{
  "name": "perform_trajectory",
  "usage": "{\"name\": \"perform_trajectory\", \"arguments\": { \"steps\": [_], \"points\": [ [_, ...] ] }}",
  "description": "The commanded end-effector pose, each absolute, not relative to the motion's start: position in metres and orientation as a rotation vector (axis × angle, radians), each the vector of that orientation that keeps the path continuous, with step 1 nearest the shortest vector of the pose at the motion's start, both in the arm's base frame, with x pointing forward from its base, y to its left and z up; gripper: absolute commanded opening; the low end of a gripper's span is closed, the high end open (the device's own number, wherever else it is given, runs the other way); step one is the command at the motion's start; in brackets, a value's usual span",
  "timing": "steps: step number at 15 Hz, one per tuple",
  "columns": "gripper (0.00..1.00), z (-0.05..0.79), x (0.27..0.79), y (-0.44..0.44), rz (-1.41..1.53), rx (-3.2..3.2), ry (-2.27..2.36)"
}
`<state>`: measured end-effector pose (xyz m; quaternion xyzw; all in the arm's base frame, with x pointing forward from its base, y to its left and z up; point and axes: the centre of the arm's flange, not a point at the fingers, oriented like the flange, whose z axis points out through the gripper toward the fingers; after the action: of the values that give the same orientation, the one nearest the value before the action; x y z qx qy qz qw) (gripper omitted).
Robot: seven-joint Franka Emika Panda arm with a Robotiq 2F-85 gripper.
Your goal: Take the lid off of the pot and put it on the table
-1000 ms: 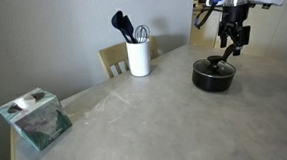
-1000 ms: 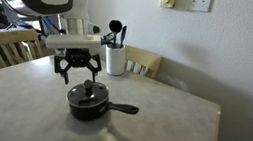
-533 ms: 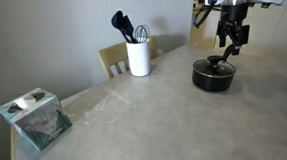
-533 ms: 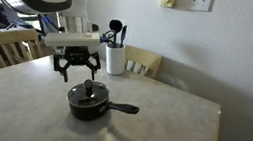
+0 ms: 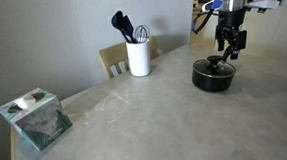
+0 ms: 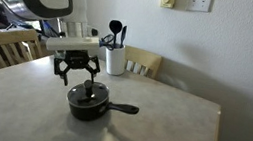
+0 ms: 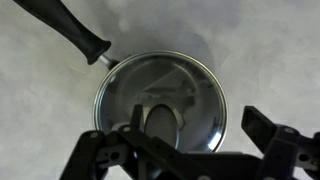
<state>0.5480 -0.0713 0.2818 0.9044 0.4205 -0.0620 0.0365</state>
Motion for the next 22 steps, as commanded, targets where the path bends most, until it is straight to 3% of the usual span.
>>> {"name": "perform_trajectory", "arguments": {
  "steps": [1, 12, 13, 14, 22],
  "points": [
    [1.0, 0.269, 0.563, -0.078, -0.186, 2.766, 1.275],
    [1.0, 0.243, 0.595, -0.089, -0.112, 2.937, 1.257],
    [0.75, 0.242, 0.596, -0.089, -0.113, 2.941, 1.26],
    [0.74, 0.241, 0.597, -0.089, -0.12, 2.941, 1.258],
    [0.18, 0.263, 0.592, -0.081, -0.209, 2.875, 1.223]
  ]
}}
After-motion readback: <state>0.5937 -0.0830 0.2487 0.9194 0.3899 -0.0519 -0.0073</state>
